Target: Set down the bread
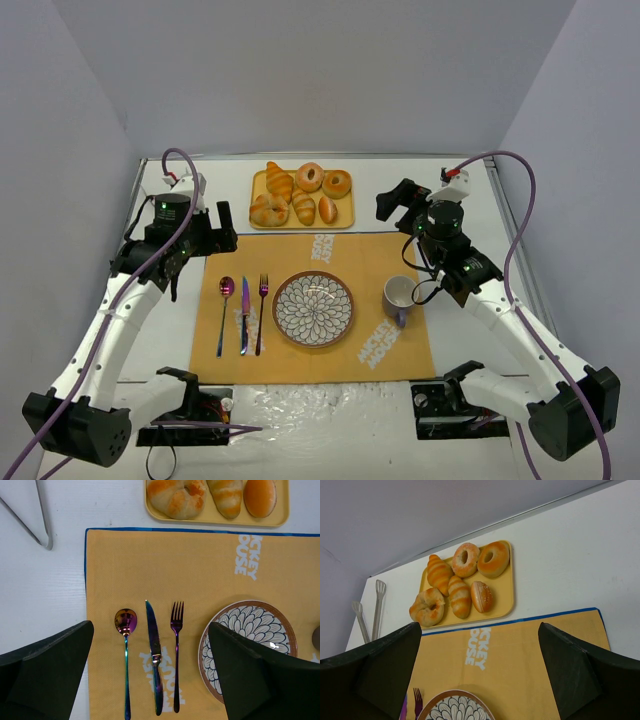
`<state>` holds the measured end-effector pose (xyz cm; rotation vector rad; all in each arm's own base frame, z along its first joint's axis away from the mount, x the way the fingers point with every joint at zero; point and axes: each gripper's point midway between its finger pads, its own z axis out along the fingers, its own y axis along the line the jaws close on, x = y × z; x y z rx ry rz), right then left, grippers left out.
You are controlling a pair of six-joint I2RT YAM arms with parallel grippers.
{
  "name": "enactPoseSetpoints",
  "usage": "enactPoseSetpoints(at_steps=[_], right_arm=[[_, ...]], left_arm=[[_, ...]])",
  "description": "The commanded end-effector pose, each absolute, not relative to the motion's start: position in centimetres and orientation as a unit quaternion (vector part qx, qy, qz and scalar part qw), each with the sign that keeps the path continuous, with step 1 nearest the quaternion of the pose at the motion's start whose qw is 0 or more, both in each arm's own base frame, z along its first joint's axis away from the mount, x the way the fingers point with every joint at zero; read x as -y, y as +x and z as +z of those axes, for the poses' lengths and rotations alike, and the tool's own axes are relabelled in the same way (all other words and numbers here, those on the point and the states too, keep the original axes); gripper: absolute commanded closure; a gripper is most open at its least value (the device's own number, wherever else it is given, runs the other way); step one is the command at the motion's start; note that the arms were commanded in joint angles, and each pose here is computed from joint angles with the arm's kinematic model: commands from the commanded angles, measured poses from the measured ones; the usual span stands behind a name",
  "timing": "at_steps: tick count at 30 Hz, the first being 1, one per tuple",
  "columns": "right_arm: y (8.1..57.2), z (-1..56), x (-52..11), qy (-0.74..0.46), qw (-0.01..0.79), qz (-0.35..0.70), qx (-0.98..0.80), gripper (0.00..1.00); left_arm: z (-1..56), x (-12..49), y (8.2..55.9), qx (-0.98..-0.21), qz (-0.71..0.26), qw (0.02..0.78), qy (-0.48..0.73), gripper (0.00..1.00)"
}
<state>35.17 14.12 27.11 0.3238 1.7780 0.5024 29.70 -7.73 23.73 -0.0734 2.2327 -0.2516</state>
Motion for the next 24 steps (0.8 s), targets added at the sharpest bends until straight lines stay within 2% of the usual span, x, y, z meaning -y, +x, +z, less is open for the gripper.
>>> enactPoseSetpoints(at_steps=[1, 24], right_arm=[[35.3, 29.6, -13.9, 0.143, 0.623, 0.229, -0.734, 0.00], [36.1, 27.5, -14.9, 0.130, 0.599, 0.221, -0.759, 0.00]], left_arm=[[26.8, 8.1, 31.0, -0.870, -0.116, 0.478, -0.029, 0.03], [26.2, 7.8, 31.2, -0.876, -0.107, 0.469, -0.032, 0.03]])
